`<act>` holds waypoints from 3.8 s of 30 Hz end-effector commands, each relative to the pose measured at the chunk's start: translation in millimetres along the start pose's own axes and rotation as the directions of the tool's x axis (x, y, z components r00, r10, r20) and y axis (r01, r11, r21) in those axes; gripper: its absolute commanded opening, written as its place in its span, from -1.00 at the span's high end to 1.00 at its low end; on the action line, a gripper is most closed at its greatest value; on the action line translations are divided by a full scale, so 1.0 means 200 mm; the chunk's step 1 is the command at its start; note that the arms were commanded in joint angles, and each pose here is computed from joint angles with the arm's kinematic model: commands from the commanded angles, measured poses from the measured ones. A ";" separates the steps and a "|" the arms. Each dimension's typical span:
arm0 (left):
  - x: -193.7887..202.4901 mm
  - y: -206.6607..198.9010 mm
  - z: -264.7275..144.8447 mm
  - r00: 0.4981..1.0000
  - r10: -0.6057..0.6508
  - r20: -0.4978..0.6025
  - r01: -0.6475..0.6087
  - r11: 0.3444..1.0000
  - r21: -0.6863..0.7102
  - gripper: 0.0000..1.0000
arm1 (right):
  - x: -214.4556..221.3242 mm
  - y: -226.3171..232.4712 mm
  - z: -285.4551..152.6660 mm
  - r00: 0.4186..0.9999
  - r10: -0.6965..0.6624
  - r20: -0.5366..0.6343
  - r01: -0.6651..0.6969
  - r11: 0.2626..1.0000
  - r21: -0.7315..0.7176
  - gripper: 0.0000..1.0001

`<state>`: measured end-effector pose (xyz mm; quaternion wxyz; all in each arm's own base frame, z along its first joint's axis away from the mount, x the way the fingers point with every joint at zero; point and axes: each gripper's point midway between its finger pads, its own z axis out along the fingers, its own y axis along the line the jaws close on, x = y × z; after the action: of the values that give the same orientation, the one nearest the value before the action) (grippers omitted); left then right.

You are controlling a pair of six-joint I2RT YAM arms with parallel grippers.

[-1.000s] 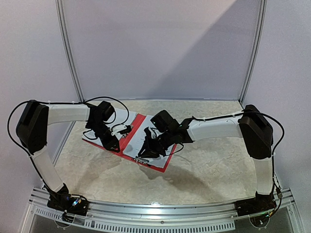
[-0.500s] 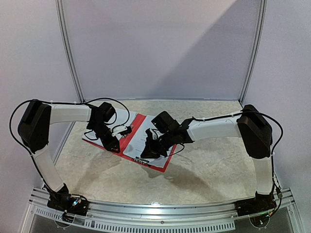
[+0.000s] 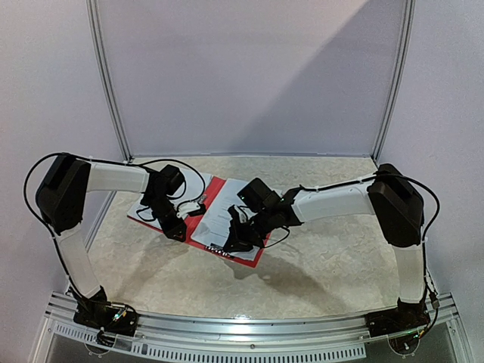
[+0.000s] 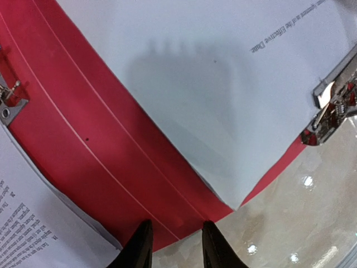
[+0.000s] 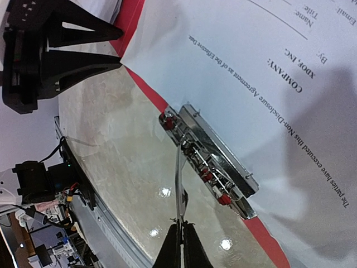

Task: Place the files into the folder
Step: Clamp the file and folder with some files.

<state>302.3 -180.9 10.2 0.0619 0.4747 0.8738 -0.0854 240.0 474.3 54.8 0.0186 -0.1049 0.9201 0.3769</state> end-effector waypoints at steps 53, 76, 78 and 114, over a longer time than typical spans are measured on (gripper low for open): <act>0.13 -0.15 0.23 0.974 0.125 -0.188 -0.116 0.992 0.057 0.42 | 0.10 -0.81 0.12 0.997 0.028 -0.074 0.005 0.909 0.416 0.99; 0.13 -0.16 0.24 0.972 0.132 -0.192 -0.124 0.991 0.056 0.42 | 0.17 -1.01 0.16 0.992 0.065 -0.110 -0.002 0.869 0.495 0.99; 0.13 -0.16 0.24 0.972 0.134 -0.191 -0.126 0.991 0.056 0.42 | 0.18 -1.02 0.16 0.991 0.067 -0.117 0.000 0.867 0.498 0.99; 0.14 -0.17 0.26 0.963 0.156 -0.219 -0.148 0.988 0.051 0.43 | 0.00 -0.80 0.13 0.996 -0.062 -0.069 0.085 0.908 0.410 0.95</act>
<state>305.8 -201.1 4.4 0.0632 0.5331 0.8430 -0.0341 257.6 450.8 15.3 0.0362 -0.1930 0.9234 0.3298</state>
